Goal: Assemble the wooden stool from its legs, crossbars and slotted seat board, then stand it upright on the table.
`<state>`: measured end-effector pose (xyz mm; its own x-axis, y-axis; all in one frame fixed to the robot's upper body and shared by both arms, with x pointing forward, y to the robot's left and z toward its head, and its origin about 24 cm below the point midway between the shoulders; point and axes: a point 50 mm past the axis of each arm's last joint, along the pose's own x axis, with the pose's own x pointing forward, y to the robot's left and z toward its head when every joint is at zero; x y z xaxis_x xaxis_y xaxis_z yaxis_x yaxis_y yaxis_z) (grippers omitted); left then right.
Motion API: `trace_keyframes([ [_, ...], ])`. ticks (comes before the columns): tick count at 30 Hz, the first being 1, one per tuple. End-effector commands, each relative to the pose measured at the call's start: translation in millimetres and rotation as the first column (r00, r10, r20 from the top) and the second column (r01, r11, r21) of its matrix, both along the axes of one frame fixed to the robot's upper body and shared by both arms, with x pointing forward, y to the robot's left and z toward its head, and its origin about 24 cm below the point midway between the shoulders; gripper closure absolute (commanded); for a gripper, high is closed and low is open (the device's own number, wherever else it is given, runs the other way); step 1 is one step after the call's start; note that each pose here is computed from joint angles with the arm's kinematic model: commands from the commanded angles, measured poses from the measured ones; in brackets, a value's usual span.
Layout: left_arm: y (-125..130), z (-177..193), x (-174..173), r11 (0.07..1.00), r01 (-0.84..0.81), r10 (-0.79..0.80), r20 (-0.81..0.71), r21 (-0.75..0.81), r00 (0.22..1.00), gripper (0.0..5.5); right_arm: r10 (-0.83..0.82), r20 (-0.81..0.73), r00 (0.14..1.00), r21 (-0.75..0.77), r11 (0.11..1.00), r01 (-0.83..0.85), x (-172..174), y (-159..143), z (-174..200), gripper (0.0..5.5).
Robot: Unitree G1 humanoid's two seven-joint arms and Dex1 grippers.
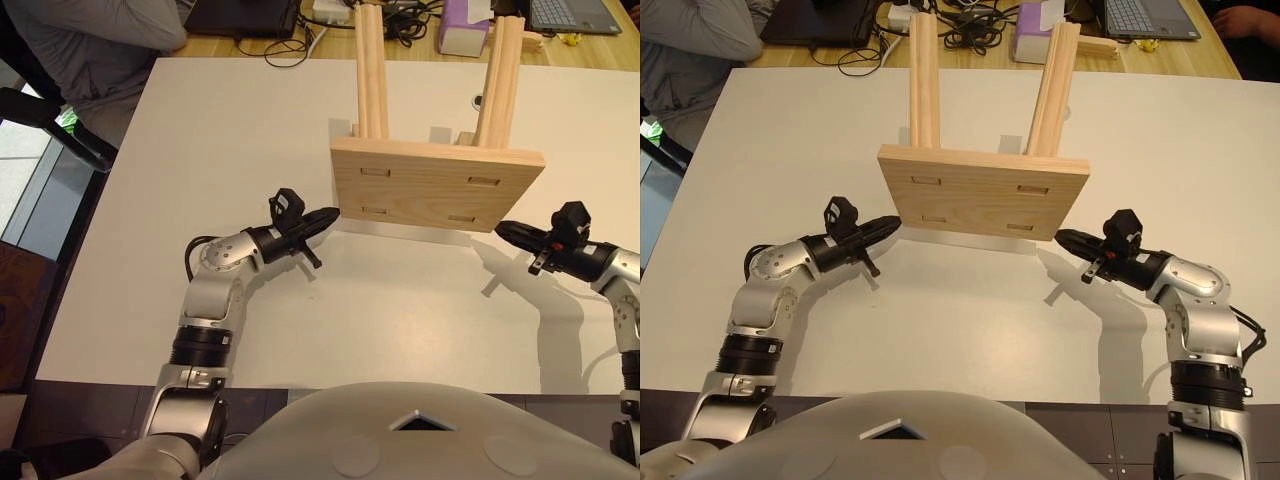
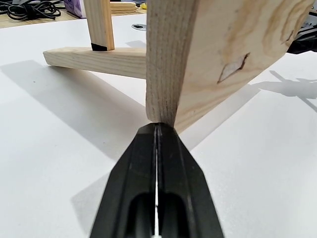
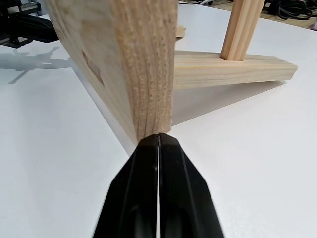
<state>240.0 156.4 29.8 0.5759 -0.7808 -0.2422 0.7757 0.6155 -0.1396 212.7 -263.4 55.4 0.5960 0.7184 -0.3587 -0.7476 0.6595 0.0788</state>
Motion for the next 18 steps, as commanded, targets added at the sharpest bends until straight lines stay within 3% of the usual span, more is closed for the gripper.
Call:
trace_keyframes([
  [1, -19, 17, 0, 0.993, 0.086, -0.082, 0.051, -0.084, 0.995, 5.48, 0.077, 0.077, 0.994, 0.082, 0.993, -0.083, 4, 17, 19, 5.50],
  [18, -23, 47, 5, 0.977, 0.087, -0.066, 0.113, -0.192, 0.991, 5.48, 0.044, 0.119, 0.992, 0.173, 0.983, -0.064, 5, 18, 47, 5.50],
])
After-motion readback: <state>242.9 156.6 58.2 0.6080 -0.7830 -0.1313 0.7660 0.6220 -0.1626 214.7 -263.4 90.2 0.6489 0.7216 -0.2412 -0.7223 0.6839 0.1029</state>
